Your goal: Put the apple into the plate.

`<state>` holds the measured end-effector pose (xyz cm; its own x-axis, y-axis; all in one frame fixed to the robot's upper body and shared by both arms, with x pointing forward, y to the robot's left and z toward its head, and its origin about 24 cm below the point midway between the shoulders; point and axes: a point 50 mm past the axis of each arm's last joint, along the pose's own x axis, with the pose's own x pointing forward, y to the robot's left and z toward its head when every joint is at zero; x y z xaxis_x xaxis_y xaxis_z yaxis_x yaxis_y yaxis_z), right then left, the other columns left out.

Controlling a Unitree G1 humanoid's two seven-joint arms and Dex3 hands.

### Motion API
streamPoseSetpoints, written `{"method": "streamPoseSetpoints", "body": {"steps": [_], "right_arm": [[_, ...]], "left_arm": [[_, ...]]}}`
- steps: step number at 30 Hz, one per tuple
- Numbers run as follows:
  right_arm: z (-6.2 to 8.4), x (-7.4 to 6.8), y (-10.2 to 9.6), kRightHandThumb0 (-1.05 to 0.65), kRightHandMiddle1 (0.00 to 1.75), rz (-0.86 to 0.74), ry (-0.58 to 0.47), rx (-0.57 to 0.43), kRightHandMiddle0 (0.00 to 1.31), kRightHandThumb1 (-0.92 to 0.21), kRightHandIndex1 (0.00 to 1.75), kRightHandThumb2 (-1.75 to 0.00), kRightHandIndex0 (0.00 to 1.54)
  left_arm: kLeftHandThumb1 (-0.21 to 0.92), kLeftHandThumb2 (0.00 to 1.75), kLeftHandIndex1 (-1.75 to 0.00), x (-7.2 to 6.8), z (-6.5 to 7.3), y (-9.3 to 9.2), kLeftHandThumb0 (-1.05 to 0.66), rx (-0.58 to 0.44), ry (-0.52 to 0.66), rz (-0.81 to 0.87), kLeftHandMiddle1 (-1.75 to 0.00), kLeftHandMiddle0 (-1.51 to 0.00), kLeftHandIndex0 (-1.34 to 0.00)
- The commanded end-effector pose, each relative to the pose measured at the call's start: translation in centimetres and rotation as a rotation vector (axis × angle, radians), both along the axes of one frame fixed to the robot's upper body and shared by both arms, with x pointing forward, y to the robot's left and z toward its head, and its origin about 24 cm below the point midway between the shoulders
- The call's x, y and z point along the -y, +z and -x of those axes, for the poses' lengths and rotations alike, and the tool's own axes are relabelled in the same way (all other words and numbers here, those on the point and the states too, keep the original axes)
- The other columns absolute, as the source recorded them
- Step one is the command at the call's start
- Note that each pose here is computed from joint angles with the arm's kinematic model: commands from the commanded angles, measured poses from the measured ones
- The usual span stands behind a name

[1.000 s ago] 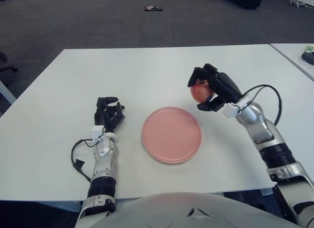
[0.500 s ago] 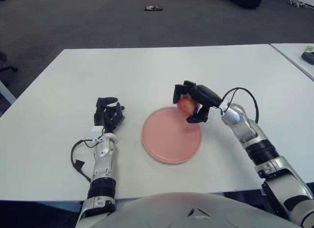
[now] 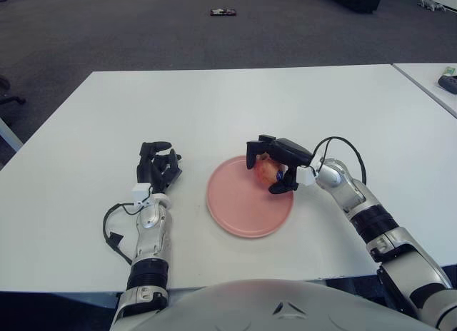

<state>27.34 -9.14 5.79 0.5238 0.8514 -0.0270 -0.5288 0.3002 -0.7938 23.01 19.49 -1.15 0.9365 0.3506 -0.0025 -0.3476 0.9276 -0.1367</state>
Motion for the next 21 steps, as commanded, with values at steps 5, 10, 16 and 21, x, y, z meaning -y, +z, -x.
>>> {"method": "streamPoseSetpoints", "body": {"steps": [5,10,16,21], "right_arm": [[-0.34,-0.20,0.27,0.00,1.75,0.097,0.044,0.103,0.51,-0.15,1.64,-1.49,0.78],[-0.18,0.03,-0.06,-0.01,1.71,0.125,0.048,0.133,0.54,-0.14,1.72,-1.51,0.75],[-0.19,0.34,-0.15,-0.30,1.61,0.181,0.029,0.131,0.35,-0.45,1.73,-1.09,0.31],[-0.12,0.27,0.25,-0.68,0.93,0.212,0.054,0.163,0.06,-0.65,1.01,-0.76,0.05]], "left_arm": [[0.72,0.81,-1.75,0.04,0.80,-1.26,-0.38,-0.074,0.007,0.005,-1.54,-0.49,-0.32],[0.71,0.82,-1.75,0.01,0.81,-1.25,-0.38,-0.071,0.010,0.004,-1.56,-0.51,-0.32],[0.71,0.82,-1.75,0.00,0.78,-1.25,-0.38,-0.070,0.003,0.004,-1.56,-0.51,-0.32],[0.71,0.83,-1.75,0.01,0.77,-1.27,-0.38,-0.062,-0.003,0.001,-1.57,-0.52,-0.32]]}}
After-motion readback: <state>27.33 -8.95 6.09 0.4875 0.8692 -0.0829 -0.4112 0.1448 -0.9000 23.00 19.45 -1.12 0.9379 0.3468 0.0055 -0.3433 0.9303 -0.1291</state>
